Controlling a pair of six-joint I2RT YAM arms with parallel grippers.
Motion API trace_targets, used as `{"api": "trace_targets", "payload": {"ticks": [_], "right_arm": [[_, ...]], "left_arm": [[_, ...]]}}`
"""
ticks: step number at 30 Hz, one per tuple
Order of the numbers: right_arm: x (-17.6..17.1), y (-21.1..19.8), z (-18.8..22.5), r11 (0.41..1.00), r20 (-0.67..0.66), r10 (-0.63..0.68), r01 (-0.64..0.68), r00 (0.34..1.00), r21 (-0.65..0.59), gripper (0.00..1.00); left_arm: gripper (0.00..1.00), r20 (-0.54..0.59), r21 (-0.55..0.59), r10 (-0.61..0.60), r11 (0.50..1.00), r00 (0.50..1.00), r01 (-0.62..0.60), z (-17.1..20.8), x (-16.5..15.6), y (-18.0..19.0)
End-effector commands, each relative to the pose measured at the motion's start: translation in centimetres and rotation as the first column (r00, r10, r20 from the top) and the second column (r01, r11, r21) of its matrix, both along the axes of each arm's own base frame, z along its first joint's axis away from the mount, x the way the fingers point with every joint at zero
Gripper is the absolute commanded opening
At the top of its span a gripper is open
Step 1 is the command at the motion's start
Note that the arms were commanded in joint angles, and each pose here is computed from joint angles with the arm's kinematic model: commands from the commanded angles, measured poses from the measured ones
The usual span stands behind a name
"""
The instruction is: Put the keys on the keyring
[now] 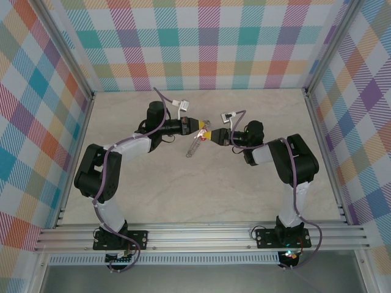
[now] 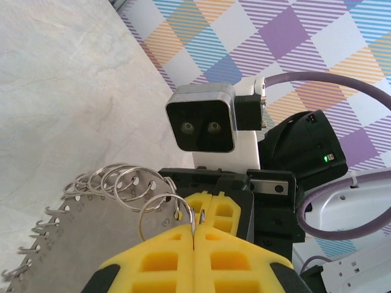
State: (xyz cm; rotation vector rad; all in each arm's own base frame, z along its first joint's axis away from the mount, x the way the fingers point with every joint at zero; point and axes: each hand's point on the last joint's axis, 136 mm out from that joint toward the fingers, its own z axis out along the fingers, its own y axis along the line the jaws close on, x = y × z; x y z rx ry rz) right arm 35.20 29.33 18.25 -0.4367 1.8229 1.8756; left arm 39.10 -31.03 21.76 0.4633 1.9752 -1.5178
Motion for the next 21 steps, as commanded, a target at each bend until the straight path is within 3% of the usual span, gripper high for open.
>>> {"api": "trace_targets", "payload": {"ticks": [1, 14, 16, 21], "right_arm": [[-0.7, 1.1, 1.3, 0.999, 0.065, 0.038, -0.039, 0.997, 0.010, 0.00], [-1.1, 2.1, 1.6, 0.996, 0.059, 0.088, -0.088, 0.994, -0.001, 0.01], [-1.1, 1.3, 1.6, 0.998, 0.060, 0.066, -0.065, 0.996, -0.019, 0.16], [-0.1, -2.9, 2.4, 0.998, 0.075, -0.051, 0.054, 0.996, -0.039, 0.27]], "left_arm": [[0.00, 0.101, -0.059, -0.006, 0.998, 0.995, 0.012, 3.4, -0.4, -0.1], [0.00, 0.089, -0.067, 0.011, 0.998, 0.996, -0.005, 2.9, -0.4, -0.4], [0.00, 0.090, -0.067, 0.020, 0.998, 0.996, -0.014, 2.9, -0.3, -0.3], [0.00, 0.096, -0.069, 0.023, 0.997, 0.995, -0.016, 3.1, -0.3, -0.3]]}}
